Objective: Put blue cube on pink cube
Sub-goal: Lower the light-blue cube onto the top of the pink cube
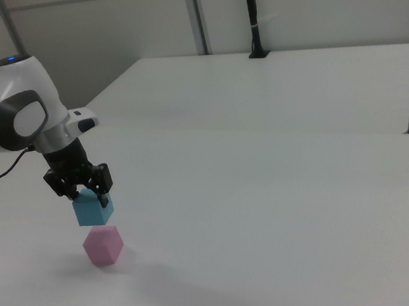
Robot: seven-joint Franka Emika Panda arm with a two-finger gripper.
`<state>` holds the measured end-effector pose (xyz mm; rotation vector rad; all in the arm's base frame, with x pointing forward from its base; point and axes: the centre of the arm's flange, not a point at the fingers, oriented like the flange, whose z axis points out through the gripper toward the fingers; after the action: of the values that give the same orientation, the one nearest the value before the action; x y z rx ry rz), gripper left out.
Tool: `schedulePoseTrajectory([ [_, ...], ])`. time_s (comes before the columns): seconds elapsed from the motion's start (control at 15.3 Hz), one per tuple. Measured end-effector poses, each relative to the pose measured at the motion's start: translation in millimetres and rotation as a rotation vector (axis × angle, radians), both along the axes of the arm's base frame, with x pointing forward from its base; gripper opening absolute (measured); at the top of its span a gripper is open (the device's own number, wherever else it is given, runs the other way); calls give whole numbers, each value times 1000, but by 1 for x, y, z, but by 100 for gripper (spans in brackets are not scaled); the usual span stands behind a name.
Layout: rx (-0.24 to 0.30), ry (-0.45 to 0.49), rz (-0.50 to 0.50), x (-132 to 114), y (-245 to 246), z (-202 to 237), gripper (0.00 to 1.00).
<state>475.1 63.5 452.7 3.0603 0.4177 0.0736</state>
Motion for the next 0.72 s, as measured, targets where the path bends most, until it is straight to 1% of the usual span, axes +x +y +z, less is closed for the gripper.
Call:
schedulePoseTrajectory([
  [0.13, 1, 3, -40, -1, 2, -3, 61],
  [0.33, -3, 12, -69, -4, 16, -11, 58],
  [0.52, -5, 14, -78, -4, 29, -24, 58],
  [0.72, -4, 22, -79, -2, 29, -32, 58],
])
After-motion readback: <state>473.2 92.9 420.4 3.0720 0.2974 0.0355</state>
